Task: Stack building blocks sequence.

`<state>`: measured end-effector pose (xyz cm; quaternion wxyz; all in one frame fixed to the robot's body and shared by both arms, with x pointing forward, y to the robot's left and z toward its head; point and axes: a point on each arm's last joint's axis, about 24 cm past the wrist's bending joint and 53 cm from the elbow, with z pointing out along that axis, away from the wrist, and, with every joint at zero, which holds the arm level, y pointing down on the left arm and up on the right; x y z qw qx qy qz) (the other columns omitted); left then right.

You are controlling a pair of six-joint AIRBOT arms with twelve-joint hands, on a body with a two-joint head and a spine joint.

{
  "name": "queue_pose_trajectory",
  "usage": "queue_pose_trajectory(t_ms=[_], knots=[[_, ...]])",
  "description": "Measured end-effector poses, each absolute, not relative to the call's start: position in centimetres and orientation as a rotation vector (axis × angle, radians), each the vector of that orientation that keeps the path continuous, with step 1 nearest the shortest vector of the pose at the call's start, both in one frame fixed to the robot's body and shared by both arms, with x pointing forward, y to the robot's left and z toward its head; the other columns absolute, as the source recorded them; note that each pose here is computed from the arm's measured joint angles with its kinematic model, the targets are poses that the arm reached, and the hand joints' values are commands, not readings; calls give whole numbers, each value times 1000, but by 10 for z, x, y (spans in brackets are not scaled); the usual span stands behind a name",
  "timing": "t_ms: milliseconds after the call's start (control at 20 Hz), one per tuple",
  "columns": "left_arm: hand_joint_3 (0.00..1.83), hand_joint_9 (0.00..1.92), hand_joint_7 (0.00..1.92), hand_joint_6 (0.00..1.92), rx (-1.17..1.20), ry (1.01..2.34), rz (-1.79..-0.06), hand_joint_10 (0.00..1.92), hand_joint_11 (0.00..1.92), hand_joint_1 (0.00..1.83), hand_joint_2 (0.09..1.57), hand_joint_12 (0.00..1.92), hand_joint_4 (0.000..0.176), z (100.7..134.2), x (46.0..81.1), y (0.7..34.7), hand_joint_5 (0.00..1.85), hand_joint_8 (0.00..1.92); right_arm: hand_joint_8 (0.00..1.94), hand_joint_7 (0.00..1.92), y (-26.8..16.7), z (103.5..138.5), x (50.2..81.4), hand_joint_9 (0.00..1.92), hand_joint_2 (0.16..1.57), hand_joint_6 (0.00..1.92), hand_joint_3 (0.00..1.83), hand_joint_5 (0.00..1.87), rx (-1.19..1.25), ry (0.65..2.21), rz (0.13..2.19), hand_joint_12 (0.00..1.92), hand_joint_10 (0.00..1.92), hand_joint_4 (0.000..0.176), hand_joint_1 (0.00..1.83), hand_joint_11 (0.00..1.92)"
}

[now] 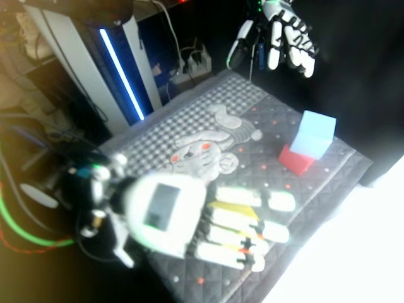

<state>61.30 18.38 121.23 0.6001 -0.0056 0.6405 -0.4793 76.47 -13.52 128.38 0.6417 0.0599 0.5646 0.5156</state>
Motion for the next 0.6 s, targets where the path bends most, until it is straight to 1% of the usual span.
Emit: queue_pose_trajectory(t_ms=[50,100,150,200,250,300,350,400,450,500,550,600], knots=[[0,61,77,0,-16,1483,-1111,4,0,879,799,591,61,1213,613,184,352,2,0,0,-135,1292,760,23,915,0,0,0,119,1255,1187,651,4,176,937,0],[0,52,83,0,-22,1482,-1109,1,0,916,780,546,60,1213,614,185,356,1,0,0,-134,1295,758,40,937,0,2,0,111,1235,1197,766,7,176,937,0],[0,36,73,0,-22,1481,-1110,3,0,923,776,485,73,1213,614,185,341,2,0,0,-131,1295,757,34,943,0,3,0,107,1236,1200,790,3,176,941,0],[0,27,68,0,-22,1481,-1110,1,0,913,779,427,71,1213,614,185,332,0,0,0,-128,1293,757,38,938,0,0,0,100,1241,1201,797,5,176,926,0],[0,31,66,0,-24,1482,-1114,2,0,878,781,446,70,1212,614,184,333,0,0,0,-124,1291,757,51,933,0,0,0,92,1250,1200,836,6,176,930,0],[0,32,67,3,-22,1485,-1115,2,0,892,776,449,66,1211,614,183,339,0,0,0,-123,1291,756,60,918,0,0,0,87,1252,1200,909,6,171,920,0],[1,37,74,2,-20,1485,-1116,4,0,884,782,447,68,1210,614,183,337,3,0,0,-123,1291,756,64,919,0,0,0,87,1250,1201,895,4,153,914,0],[2,36,73,3,-27,1483,-1115,3,0,884,785,445,70,1211,614,184,340,2,0,0,-124,1291,757,61,913,0,0,0,93,1248,1202,892,3,154,910,0],[0,46,78,1,-29,1483,-1115,4,0,895,774,479,74,1211,615,184,342,1,0,0,-125,1291,757,22,917,0,0,0,92,1249,1201,722,13,162,917,0],[0,45,81,0,-28,1482,-1115,2,0,890,777,445,83,1211,615,184,342,0,0,0,-125,1291,757,26,913,0,0,0,93,1249,1200,689,19,168,893,0],[1,53,81,0,-24,1481,-1117,3,0,883,783,475,82,1212,614,183,329,0,0,0,-125,1291,757,4,914,0,2,0,93,1249,1201,403,3,131,868,0],[5,45,72,0,-22,1479,-1118,0,0,881,791,481,83,1212,614,183,317,0,0,0,-125,1291,757,0,931,0,3,0,92,1249,1201,272,0,130,873,0]])
